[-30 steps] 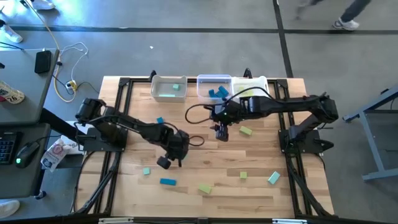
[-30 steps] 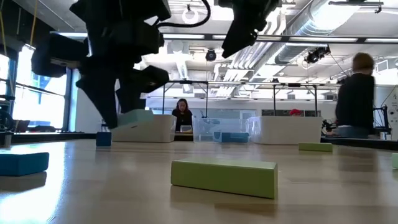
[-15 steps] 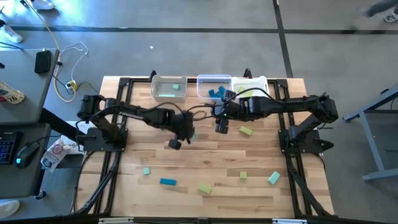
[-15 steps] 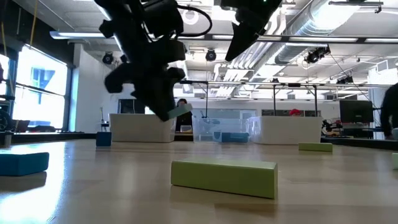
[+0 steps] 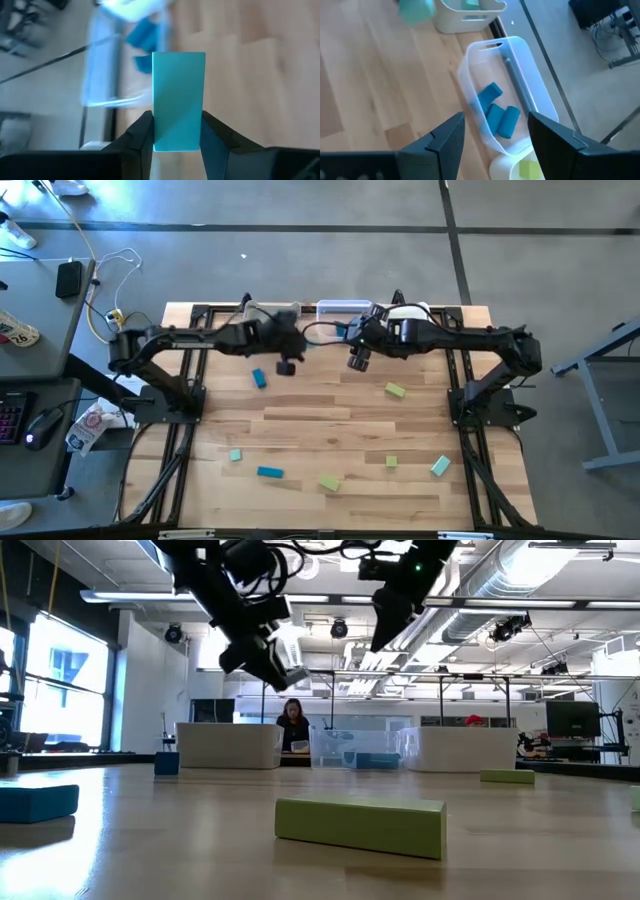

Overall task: Sort & place blocks by color
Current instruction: Put the light blue block into the gray bin

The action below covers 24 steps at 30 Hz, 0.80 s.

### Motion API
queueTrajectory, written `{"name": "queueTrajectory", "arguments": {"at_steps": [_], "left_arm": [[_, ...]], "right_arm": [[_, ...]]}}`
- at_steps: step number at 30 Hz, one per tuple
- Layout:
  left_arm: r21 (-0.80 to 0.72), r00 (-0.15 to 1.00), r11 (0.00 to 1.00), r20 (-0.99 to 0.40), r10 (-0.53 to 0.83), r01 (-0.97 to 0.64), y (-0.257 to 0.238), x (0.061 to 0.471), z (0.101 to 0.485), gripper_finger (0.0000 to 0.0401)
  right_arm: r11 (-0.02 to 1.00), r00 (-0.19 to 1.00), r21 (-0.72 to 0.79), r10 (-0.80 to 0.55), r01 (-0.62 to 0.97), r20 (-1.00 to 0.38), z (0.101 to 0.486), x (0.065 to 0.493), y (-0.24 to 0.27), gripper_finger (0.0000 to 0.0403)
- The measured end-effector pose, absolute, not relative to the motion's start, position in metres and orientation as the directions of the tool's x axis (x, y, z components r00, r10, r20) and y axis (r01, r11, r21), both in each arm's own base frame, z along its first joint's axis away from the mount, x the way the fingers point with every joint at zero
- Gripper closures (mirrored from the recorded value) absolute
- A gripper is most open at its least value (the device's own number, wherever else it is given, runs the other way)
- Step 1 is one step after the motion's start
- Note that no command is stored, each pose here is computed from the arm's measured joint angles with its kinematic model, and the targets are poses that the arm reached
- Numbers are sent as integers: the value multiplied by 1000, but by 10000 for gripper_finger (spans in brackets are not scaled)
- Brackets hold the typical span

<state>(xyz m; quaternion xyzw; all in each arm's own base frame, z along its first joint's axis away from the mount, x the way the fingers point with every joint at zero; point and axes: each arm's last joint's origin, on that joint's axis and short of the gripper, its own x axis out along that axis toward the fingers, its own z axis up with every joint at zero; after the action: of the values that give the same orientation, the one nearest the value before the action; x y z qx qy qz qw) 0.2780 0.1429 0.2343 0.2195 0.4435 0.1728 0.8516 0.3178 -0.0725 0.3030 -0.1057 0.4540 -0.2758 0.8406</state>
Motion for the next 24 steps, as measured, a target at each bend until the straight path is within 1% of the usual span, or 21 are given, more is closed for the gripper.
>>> {"name": "queueTrajectory", "arguments": {"at_steps": [3, 7, 13, 19, 24], "left_arm": [[549, 530, 818, -648, 548, -174, 156, 264, 246, 303], [564, 471, 770, -614, 633, -299, 174, 246, 256, 303], [550, 383, 723, -615, 689, -417, 202, 221, 258, 303], [453, 375, 753, -670, 641, -477, 227, 208, 242, 303], [428, 312, 766, -732, 605, -481, 244, 203, 218, 303]], "right_arm": [[823, 427, -429, -562, 371, -708, 303, 316, -79, 199], [817, 412, -433, -569, 380, -712, 302, 314, -87, 199], [813, 396, -415, -567, 408, -722, 302, 310, -102, 199], [793, 374, -393, -579, 465, -725, 302, 305, -116, 199], [787, 380, -323, -557, 526, -738, 301, 302, -122, 199]]}}
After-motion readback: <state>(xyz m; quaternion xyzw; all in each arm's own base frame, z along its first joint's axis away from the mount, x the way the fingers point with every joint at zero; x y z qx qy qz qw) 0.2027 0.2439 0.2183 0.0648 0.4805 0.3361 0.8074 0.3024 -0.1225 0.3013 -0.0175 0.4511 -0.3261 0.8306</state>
